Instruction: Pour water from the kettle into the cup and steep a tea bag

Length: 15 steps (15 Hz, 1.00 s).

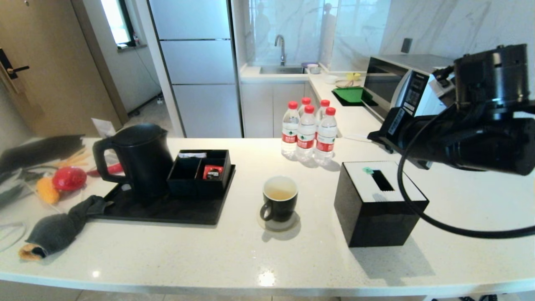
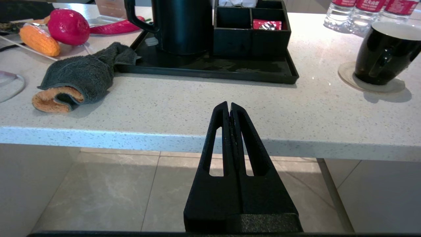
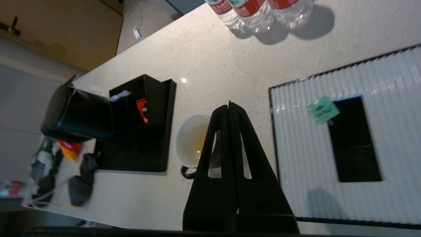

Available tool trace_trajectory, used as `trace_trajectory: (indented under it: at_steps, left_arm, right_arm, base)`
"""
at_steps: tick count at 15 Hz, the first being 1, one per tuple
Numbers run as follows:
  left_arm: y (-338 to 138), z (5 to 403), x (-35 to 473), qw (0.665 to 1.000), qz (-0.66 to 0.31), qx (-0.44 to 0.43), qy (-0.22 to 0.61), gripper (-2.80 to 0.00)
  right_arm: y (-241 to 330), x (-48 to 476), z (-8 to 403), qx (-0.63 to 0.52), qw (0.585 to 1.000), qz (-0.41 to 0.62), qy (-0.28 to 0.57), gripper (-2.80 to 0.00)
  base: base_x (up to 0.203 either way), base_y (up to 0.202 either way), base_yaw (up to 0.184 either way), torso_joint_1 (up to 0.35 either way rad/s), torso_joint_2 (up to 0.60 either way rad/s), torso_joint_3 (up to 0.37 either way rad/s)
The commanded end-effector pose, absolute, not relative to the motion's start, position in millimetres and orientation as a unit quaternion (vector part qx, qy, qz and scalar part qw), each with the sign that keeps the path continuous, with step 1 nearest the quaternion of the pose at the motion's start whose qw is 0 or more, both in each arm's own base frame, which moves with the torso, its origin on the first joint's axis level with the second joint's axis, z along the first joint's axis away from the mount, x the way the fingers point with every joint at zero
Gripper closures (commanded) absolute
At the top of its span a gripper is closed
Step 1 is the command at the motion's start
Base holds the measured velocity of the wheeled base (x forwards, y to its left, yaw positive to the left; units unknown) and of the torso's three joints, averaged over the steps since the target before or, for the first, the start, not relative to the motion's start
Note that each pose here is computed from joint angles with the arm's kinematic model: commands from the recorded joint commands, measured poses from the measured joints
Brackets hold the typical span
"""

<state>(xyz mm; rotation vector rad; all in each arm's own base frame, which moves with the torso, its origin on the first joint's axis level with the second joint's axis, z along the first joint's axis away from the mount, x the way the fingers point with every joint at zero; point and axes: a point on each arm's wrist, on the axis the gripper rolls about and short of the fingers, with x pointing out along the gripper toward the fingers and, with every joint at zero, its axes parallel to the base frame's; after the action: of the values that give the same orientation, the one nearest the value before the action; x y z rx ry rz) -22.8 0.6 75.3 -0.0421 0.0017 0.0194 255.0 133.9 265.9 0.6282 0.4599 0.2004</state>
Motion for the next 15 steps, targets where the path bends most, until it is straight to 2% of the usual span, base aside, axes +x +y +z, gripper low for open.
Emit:
trace_trajectory:
  at_steps: [1,6,15]
  left_arm:
    - [1,75,-23,1.000,0.010,-0.021,0.001,0.00]
    - [1,75,-23,1.000,0.010,-0.021,0.001,0.00]
    - [1,75,-23,1.000,0.010,-0.021,0.001,0.00]
  right_arm:
    - [150,270,263,0.353,0.900,0.077,0.243,0.00]
    - [154,275,262,0.441,0.846,0.004,0.301,0.00]
    - [140,296,235,0.449,0.826,-0.076,0.331,0.00]
  base:
    - [0.000,0.000,0.000,0.000,0.00,0.000]
    - [0.000,0.000,0.000,0.000,0.00,0.000]
    - [0.000,0.000,0.000,0.000,0.00,0.000]
